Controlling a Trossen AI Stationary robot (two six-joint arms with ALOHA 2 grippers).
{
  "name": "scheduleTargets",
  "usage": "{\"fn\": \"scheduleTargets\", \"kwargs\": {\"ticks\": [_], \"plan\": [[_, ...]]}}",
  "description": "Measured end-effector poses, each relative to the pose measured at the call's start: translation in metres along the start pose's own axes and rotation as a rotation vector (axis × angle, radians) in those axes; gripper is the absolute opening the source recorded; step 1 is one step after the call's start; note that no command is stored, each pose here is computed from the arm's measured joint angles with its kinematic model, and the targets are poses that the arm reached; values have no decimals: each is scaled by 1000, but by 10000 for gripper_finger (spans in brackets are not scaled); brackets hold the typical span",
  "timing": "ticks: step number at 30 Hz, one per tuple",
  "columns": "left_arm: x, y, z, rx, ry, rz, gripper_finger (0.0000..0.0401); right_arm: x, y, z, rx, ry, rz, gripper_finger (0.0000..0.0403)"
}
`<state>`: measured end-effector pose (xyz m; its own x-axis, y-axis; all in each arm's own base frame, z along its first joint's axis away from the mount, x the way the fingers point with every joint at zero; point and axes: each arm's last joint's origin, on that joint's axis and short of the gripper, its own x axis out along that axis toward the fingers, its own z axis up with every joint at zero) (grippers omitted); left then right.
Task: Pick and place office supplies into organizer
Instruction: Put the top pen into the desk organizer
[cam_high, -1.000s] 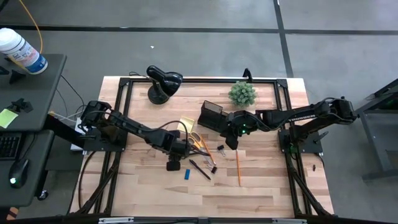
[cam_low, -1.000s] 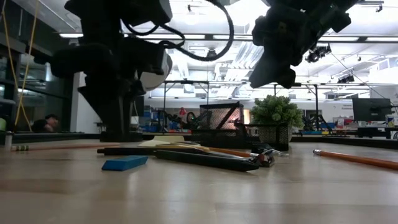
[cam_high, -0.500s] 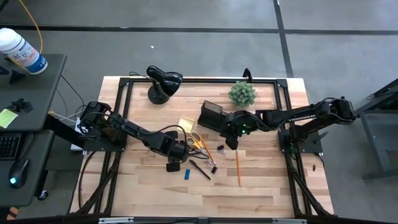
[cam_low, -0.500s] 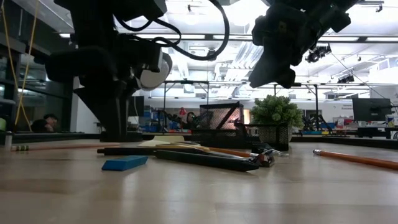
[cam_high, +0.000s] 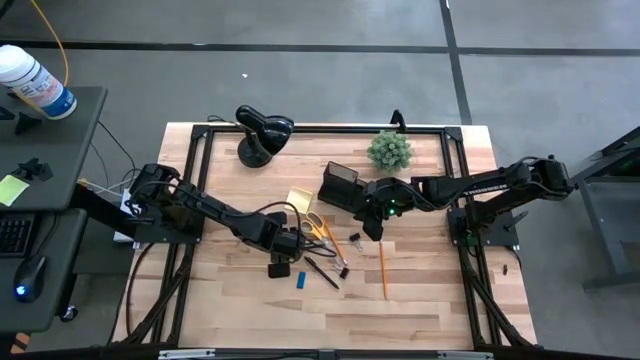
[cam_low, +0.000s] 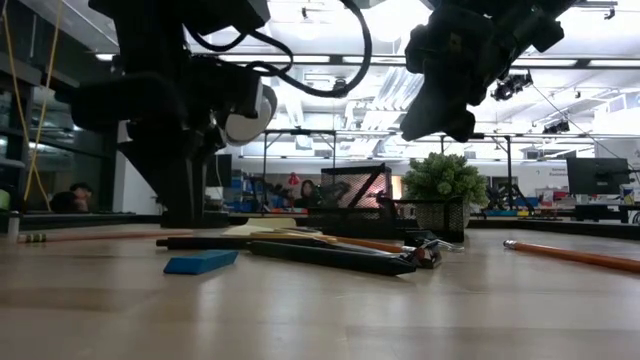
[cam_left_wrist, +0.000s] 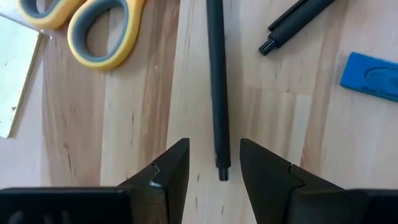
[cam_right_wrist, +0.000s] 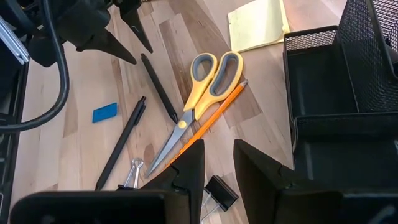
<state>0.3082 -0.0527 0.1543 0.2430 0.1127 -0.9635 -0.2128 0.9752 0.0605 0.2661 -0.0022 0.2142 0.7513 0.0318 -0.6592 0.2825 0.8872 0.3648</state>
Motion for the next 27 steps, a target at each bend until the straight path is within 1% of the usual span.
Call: {"fn": "scheduleTargets", "kwargs": {"ticks": [4,6,13,23,27], "plan": [[7,-2,0,1,15,-21,131,0,0,0,0,1,0,83],[5,-4,4,-5,-22,-27,131,0,0,0,0,0,0,83],[11,-2,-1,-8,27,1,131,0,0,0,0,0,0,83],[18,-6,-1,-33,42,-15,131,0,0,0,-7,-1,0,83],[21,-7,0,-43,45,-21,114,0,0,0,-7,-1,-1,83]]}}
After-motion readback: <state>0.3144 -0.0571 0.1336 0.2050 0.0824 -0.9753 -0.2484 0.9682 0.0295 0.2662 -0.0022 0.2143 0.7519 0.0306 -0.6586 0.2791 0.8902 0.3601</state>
